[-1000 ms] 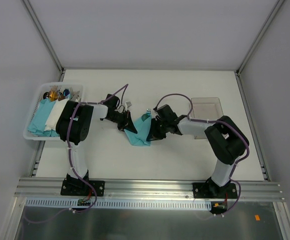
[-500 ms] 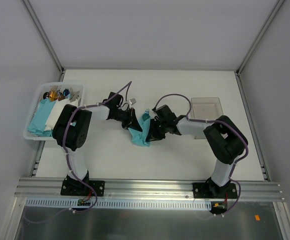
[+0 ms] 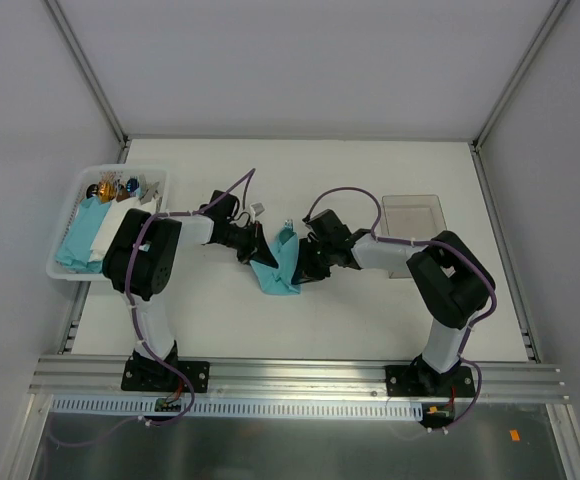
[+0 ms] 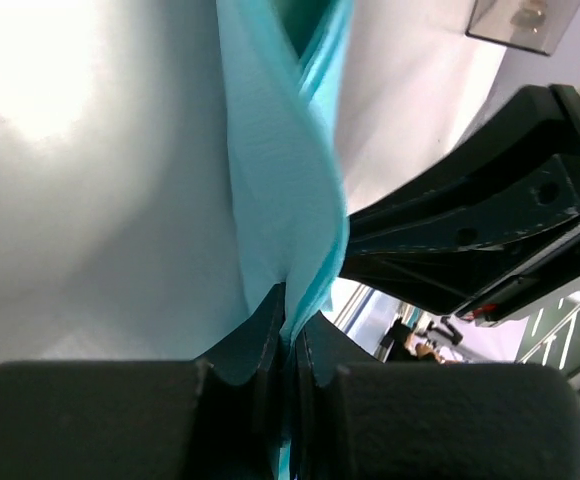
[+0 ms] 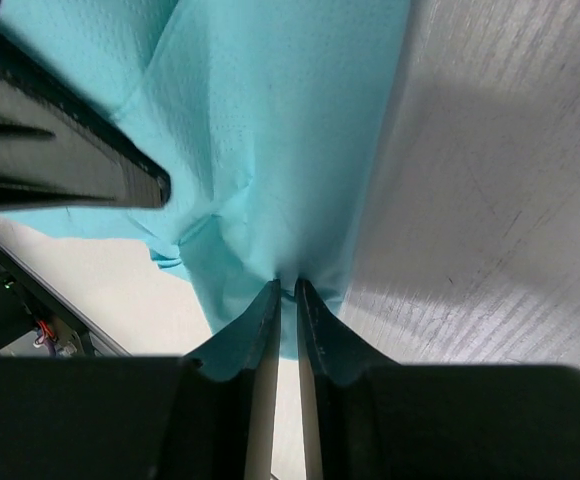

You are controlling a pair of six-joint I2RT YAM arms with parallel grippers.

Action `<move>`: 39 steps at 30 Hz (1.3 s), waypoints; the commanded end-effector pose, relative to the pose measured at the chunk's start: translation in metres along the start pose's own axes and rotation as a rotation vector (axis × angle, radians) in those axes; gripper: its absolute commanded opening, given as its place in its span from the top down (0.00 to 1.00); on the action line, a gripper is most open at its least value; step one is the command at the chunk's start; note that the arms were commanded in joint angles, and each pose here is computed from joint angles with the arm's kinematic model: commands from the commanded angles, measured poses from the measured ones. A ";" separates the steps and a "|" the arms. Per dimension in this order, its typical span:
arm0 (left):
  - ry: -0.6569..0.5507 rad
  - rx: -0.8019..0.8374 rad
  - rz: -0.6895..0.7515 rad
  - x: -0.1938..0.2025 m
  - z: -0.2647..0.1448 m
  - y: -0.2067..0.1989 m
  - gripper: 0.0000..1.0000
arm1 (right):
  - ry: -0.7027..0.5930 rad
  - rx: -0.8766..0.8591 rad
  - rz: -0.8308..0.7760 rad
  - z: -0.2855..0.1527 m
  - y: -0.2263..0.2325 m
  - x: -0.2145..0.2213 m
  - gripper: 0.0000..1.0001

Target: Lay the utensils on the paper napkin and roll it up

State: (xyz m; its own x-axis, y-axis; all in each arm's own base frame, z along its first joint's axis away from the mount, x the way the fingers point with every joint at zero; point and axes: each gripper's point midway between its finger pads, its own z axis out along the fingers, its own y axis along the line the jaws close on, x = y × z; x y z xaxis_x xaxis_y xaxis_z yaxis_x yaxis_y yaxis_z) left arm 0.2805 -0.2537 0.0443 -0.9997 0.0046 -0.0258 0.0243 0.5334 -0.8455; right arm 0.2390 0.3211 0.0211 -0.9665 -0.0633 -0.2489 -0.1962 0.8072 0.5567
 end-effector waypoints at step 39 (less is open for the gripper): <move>-0.018 -0.043 -0.024 -0.010 -0.008 0.023 0.91 | -0.084 0.013 0.000 0.027 0.004 -0.030 0.88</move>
State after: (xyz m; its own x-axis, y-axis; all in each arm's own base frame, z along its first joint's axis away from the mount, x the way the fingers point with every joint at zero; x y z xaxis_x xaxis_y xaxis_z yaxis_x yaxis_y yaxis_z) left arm 0.2846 -0.2322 0.0203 -0.9995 -0.0320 0.0021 -0.0206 0.5906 -0.8067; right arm 0.2705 0.3457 0.0247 -0.9470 -0.0060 -0.3211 -0.2042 0.7830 0.5875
